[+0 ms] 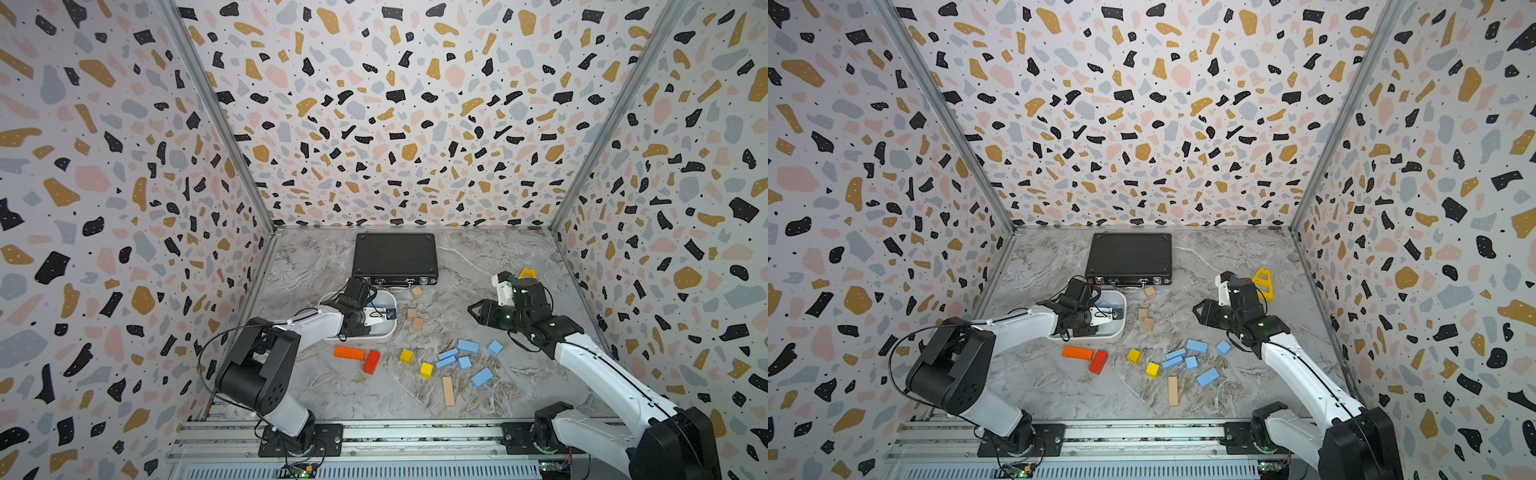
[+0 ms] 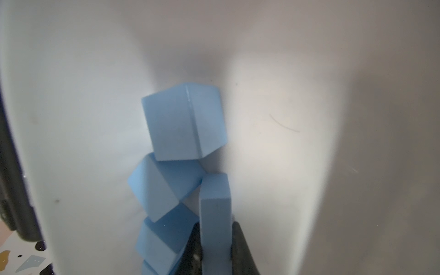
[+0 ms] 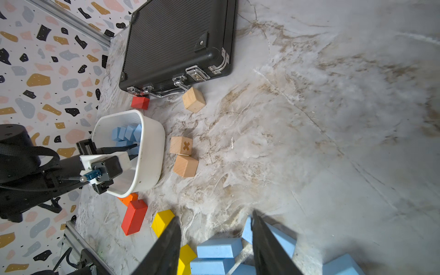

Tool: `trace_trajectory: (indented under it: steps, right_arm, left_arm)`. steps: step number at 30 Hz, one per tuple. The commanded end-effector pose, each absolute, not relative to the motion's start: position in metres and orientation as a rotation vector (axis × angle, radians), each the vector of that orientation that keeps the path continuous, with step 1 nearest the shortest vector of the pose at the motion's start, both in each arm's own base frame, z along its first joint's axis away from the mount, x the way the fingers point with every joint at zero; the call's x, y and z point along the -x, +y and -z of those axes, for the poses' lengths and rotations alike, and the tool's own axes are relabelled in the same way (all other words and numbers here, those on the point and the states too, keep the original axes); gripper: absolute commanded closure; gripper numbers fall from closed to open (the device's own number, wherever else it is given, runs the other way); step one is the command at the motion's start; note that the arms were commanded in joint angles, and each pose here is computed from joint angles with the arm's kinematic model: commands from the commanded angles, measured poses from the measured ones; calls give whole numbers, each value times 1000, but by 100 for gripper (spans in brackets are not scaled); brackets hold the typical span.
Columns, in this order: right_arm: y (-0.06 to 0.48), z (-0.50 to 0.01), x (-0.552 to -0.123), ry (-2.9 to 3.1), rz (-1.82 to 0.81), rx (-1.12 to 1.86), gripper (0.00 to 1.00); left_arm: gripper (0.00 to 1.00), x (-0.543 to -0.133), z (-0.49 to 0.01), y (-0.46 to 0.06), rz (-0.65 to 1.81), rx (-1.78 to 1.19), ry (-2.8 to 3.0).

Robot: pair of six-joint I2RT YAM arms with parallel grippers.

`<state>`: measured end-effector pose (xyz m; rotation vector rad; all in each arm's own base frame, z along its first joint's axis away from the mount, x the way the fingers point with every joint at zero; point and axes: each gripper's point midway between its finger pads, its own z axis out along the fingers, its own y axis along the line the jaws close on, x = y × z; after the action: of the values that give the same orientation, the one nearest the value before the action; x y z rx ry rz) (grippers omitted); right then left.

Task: Pick out the blue building blocks
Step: Place the building block in the storage box.

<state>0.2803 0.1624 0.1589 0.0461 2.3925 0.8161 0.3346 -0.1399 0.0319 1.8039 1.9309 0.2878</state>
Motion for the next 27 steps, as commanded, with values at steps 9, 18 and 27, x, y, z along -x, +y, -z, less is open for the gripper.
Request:
trace_trajectory:
  steps: [9, 18, 27]
  right_arm:
    - [158, -155, -275, 2406, -789, -64, 50]
    - [162, -153, -279, 2408, -804, -51, 50]
    - [163, -150, -273, 2472, -779, 20, 50]
  left_arm:
    - [74, -302, -45, -144, -129, -1875, 1958]
    - [69, -304, -59, -144, -130, -1878, 1964]
    - [60, -315, -100, -162, -6, -1704, 2052]
